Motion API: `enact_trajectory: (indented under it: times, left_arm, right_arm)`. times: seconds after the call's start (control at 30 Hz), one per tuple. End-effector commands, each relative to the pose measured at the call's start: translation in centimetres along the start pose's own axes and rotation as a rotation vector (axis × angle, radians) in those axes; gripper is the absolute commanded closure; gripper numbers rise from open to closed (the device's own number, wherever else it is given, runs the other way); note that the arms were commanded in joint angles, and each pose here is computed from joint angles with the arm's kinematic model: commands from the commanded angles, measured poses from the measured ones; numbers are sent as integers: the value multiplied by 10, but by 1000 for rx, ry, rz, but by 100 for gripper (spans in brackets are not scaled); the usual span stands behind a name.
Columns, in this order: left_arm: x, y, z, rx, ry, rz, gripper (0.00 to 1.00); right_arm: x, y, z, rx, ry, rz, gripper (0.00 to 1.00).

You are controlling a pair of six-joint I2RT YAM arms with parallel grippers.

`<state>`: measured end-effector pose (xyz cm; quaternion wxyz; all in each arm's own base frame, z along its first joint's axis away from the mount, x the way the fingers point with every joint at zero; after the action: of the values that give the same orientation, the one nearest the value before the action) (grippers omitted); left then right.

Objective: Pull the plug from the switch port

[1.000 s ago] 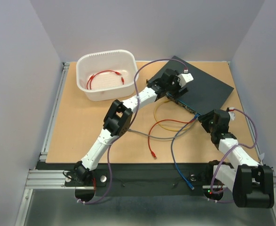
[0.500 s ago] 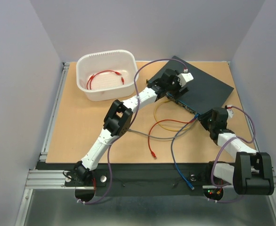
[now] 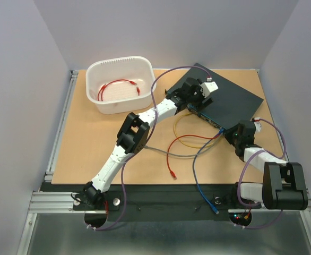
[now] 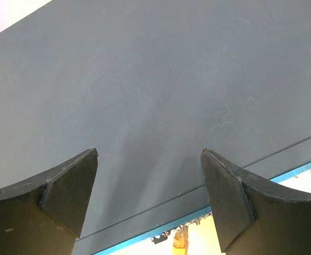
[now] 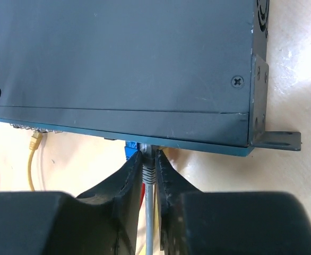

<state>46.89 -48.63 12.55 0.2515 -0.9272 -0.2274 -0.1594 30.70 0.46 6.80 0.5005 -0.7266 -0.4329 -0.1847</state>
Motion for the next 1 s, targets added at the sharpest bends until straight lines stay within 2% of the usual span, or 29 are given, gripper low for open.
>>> enact_trajectory:
  times: [0.0, 0.07, 0.2, 0.3, 0.33, 0.4, 0.43, 0.63, 0.8, 0.87, 0.9, 0.93, 0.97]
  left_arm:
    - [7, -2, -24, -71, 8, -17, 10]
    - [6, -1, -25, -73, 9, -16, 10]
    - [7, -2, -30, -82, 7, -18, 10]
    - [6, -3, -32, -86, 7, -14, 10]
    - [6, -3, -32, -86, 7, -13, 10]
    - [5, -3, -33, -88, 6, -10, 10]
    - [5, -3, -33, -88, 7, -10, 10]
    - [2, -2, -32, -93, 17, 5, 10]
    - [-18, -8, -36, -94, 107, 126, 10]
    - [-26, -13, -41, -83, 194, 165, 6]
    - [-28, -15, -42, -79, 233, 172, 6]
    - [-28, -16, -43, -78, 287, 175, 5]
    - [-29, -17, -43, -67, 312, 172, 4]
  right_arm:
    - [13, 5, -15, -63, -1, -44, 80]
    - [10, 7, -11, -49, 0, -34, 70]
    - [7, 12, -8, -41, 17, -33, 67]
    - [9, 12, -10, -58, 24, -50, 73]
    - [9, 11, -11, -62, 25, -51, 84]
    - [10, 11, -13, -70, 29, -52, 96]
    - [9, 12, -13, -71, 30, -51, 98]
    - [3, 13, -2, -14, 23, -49, 100]
    - [-4, 7, 4, 8, 29, -54, 100]
    - [-7, 5, 5, 24, 55, -54, 96]
    - [-10, 5, 4, 21, 73, -49, 91]
    - [-10, 4, 3, 41, 97, -67, 80]
    - [-16, 2, 6, 50, 126, -63, 77]
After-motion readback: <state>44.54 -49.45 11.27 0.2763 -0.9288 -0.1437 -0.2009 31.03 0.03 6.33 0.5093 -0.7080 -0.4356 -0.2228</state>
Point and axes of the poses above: each gripper's point midway between its finger pads, its own y axis out along the fingers, its own x axis along the line the jaws close on, z = x × y, the point moved 3 cm from there along -y, back along the fingers, and after that the axes turned 12 degrees about y, right-handed, at the moved point
